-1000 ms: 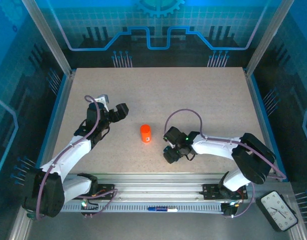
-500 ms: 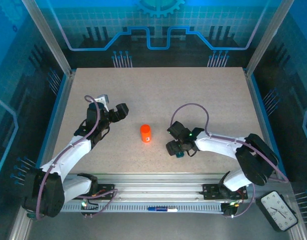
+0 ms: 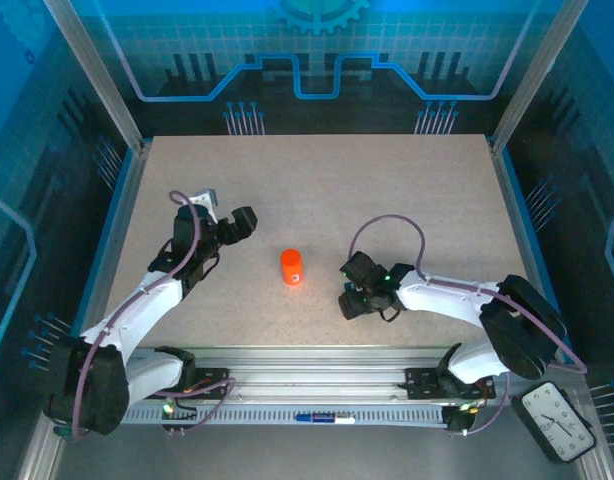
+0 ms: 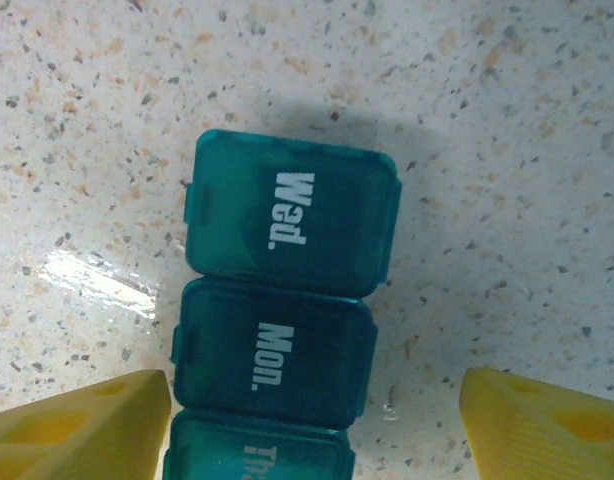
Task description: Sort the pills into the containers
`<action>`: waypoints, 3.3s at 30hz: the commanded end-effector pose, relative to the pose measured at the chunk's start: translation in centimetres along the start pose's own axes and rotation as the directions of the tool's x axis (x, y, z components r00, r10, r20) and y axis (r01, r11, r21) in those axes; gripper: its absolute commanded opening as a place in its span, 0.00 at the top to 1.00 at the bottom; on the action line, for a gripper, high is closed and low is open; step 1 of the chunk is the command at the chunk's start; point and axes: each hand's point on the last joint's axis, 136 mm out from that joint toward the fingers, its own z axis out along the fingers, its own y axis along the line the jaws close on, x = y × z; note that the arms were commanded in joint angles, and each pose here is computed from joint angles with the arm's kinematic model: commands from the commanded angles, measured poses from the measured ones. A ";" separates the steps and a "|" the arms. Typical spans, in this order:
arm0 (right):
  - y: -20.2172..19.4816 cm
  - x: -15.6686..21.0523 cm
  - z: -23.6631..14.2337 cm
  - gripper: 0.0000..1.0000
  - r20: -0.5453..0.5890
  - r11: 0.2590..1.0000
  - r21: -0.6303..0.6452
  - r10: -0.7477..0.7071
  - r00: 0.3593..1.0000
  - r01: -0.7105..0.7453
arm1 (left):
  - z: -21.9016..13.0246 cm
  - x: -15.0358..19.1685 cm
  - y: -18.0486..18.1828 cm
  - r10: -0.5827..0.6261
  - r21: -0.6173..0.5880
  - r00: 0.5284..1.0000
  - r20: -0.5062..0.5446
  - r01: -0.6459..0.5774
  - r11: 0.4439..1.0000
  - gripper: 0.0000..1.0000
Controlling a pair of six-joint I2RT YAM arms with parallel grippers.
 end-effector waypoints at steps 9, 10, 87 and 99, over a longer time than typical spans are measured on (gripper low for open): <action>0.5 0.9 0.8 0.32 -0.034 1.000 0.017 -0.007 0.999 0.008 | -0.3 -0.1 -0.6 -0.016 0.020 1.000 0.002 0.016 1.000 0.01; 0.5 0.9 0.8 0.32 -0.033 1.000 0.017 -0.005 0.999 0.006 | -0.3 -0.1 -0.6 -0.016 0.020 1.000 0.003 0.016 1.000 0.01; 2.9 -19.3 -13.3 0.62 0.474 0.878 -0.477 0.234 0.849 0.024 | -1.3 2.9 -24.4 -0.028 0.593 0.931 -0.363 0.254 0.764 0.01; 3.2 -18.9 -12.9 0.62 0.461 0.868 -0.495 0.242 0.854 0.022 | -1.5 3.1 -25.4 -0.017 0.608 0.931 -0.366 0.253 0.752 0.01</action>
